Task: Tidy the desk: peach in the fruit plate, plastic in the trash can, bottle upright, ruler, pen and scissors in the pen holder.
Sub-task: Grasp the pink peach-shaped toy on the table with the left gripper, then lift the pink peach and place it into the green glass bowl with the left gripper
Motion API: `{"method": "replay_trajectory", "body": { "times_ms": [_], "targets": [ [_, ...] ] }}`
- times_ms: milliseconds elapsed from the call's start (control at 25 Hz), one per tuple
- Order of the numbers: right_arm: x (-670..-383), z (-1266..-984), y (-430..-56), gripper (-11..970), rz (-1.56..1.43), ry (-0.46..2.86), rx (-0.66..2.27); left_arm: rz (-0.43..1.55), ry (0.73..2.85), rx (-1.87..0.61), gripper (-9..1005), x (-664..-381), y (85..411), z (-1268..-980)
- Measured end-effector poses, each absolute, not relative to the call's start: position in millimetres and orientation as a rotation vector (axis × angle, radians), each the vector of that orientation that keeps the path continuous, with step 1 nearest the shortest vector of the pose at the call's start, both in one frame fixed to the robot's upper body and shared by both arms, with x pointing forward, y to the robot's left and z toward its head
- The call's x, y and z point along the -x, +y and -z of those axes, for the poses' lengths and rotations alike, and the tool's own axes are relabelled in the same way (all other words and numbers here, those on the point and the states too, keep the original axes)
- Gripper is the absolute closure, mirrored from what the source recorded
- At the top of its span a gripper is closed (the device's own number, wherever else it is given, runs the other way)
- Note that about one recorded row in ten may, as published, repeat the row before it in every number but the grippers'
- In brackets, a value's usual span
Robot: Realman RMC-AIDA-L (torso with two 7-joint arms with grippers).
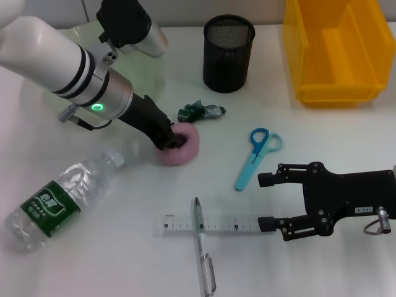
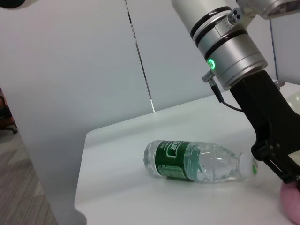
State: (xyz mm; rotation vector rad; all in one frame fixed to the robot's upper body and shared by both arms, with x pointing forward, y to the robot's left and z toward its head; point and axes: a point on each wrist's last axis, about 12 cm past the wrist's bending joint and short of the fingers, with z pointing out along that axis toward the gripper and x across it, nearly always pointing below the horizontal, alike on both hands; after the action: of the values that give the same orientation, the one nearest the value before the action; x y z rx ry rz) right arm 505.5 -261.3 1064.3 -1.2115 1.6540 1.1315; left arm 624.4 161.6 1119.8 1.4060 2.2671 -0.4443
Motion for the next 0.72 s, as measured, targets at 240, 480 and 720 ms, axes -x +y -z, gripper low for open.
{"method": "replay_trajectory", "body": {
  "times_ms": [240,480,720],
  "targets": [
    [-505,-1064,-261,135,-1.132,1.654,1.211,0.503,2.253,-1.406,758,-622,161,-1122],
    [-504,-1063,-262,135,-1.132,1.658,1.207,0.722,2.132,-1.295,796,-615,175,-1136],
    [-504,-1063,-262,135,-1.132,1.658,1.207,0.876,1.999,-1.144,847,-608,197,-1137]
  ]
}}
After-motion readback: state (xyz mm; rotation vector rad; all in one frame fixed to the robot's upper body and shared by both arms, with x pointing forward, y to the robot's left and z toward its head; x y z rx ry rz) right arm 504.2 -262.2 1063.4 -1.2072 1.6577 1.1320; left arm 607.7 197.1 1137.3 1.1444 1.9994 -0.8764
